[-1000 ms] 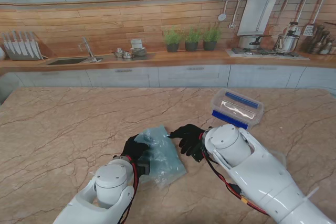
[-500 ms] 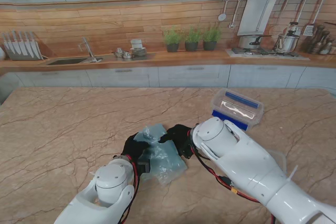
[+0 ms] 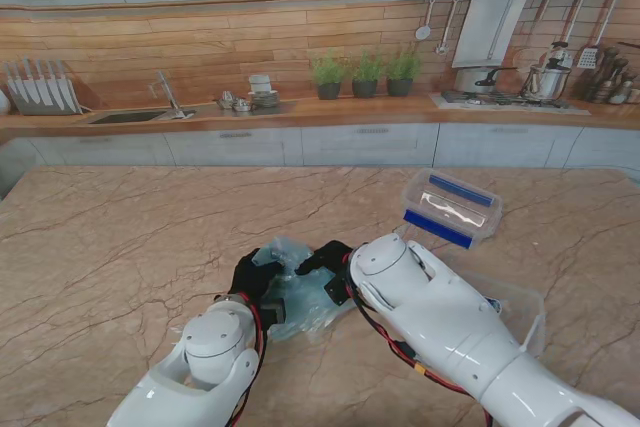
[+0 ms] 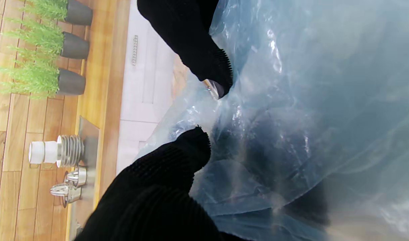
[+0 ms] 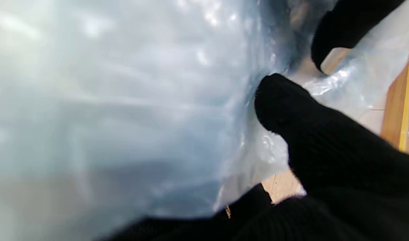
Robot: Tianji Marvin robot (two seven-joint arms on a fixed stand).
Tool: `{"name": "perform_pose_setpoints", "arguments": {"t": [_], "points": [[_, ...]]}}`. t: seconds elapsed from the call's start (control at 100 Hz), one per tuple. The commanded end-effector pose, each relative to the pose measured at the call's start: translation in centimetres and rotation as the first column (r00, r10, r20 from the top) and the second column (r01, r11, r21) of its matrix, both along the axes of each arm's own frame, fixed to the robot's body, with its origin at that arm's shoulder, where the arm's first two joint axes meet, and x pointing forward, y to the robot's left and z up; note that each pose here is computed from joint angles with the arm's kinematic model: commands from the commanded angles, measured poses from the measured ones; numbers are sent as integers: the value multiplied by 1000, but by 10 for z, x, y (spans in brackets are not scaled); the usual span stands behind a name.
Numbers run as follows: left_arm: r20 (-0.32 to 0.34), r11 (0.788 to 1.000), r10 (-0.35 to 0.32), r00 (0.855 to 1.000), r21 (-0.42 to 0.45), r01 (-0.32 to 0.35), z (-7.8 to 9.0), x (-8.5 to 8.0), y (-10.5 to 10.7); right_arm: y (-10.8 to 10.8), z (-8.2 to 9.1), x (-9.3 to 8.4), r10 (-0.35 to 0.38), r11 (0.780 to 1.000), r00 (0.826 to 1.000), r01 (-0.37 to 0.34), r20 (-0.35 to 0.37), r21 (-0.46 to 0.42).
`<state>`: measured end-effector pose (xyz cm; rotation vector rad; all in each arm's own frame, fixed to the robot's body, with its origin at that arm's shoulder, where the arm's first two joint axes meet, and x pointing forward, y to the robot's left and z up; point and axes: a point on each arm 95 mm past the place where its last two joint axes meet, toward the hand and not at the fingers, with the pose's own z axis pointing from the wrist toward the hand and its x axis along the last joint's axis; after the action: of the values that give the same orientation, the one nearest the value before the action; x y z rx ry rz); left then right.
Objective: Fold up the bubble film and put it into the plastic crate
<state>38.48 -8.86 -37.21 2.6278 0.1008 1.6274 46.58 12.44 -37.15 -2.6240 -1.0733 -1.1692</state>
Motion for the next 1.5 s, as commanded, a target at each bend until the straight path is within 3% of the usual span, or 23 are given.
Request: {"name": "perform_pose_setpoints", "arguments": {"t": [0.0, 0.26, 0.4, 0.5, 0.6, 0.8, 0.88, 0.94, 1.05, 1.25, 1.49], "points": [[0, 1000, 1, 1000, -22, -1, -1, -3, -2, 5, -6, -4, -4, 1000, 1000, 4, -5, -7], [30, 1000, -28, 999, 4, 28, 0, -3, -1, 4, -8, -5, -61, 998, 996, 61, 60, -4], [66, 996, -66, 996, 71, 61, 0, -5, 1, 1, -3, -6, -135, 991, 982, 133, 135, 20], [99, 988, -99, 990, 125, 86, 0, -7, 2, -2, 3, -7, -191, 981, 962, 185, 194, 52], [134, 984, -117, 984, 152, 96, 4, -9, 6, -8, 10, -9, -204, 979, 950, 190, 237, 79], [241, 955, -150, 959, 288, 77, 16, -9, 20, -21, 23, -14, -143, 990, 916, 128, 375, 65], [275, 949, -168, 947, 304, 80, 22, -11, 25, -23, 29, -17, -136, 991, 893, 121, 430, 63], [297, 946, -180, 938, 312, 83, 27, -13, 27, -25, 32, -18, -147, 989, 866, 135, 479, 59], [345, 919, -235, 909, 383, 92, 34, -15, 34, -30, 38, -20, -146, 989, 820, 140, 554, 52], [411, 854, -367, 835, 506, 126, 50, -17, 40, -37, 47, -24, -79, 995, 749, 105, 658, 0], [391, 707, -571, 722, 681, 190, 61, -13, 37, -38, 51, -31, 21, 997, 685, 35, 728, -63]]}}
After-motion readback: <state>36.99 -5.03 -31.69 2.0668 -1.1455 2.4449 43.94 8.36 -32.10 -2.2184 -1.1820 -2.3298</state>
